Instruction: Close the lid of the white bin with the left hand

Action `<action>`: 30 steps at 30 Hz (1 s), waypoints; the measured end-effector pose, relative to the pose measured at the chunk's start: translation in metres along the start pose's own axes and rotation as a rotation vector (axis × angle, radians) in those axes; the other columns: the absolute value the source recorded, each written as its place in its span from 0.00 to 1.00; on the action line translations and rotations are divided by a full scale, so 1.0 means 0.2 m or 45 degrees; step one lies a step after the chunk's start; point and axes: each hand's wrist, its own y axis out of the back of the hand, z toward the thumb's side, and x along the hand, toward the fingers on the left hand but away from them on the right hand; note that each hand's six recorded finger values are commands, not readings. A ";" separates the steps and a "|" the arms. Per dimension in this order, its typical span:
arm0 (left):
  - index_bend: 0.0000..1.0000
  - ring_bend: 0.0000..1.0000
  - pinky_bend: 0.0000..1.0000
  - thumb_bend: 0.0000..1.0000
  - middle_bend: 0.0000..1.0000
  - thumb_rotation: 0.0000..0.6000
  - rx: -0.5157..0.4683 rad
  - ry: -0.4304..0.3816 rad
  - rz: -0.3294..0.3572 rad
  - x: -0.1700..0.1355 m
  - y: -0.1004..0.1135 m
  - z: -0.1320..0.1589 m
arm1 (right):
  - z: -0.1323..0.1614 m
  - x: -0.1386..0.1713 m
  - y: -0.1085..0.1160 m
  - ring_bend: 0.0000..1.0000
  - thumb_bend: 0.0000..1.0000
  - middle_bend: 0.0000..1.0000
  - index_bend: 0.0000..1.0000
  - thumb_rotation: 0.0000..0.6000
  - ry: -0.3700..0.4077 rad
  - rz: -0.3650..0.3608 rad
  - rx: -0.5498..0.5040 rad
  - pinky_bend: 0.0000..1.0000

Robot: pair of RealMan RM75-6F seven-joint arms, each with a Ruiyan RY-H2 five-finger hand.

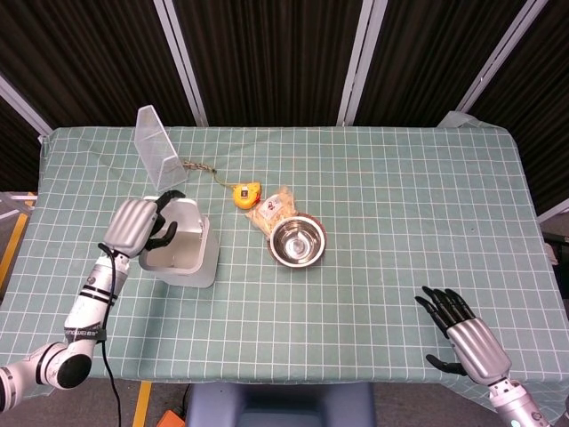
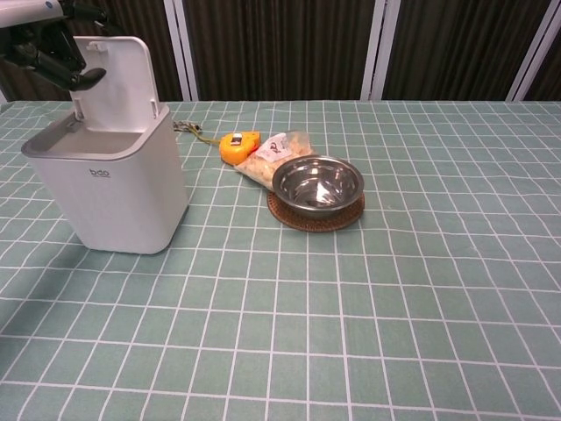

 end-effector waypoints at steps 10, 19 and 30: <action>0.31 1.00 1.00 0.49 1.00 1.00 0.068 -0.059 -0.039 -0.14 0.01 0.02 | 0.02 0.00 -0.01 0.00 0.26 0.00 0.00 1.00 0.018 0.014 -0.002 0.00; 0.27 1.00 1.00 0.49 1.00 1.00 0.189 -0.077 -0.257 -0.42 -0.13 -0.04 | 0.04 0.01 -0.02 0.00 0.26 0.00 0.00 1.00 0.034 0.017 -0.010 0.00; 0.23 1.00 1.00 0.51 1.00 1.00 0.229 -0.067 -0.358 -0.47 -0.21 -0.07 | 0.04 0.02 -0.01 0.00 0.26 0.00 0.00 1.00 0.040 0.015 -0.017 0.00</action>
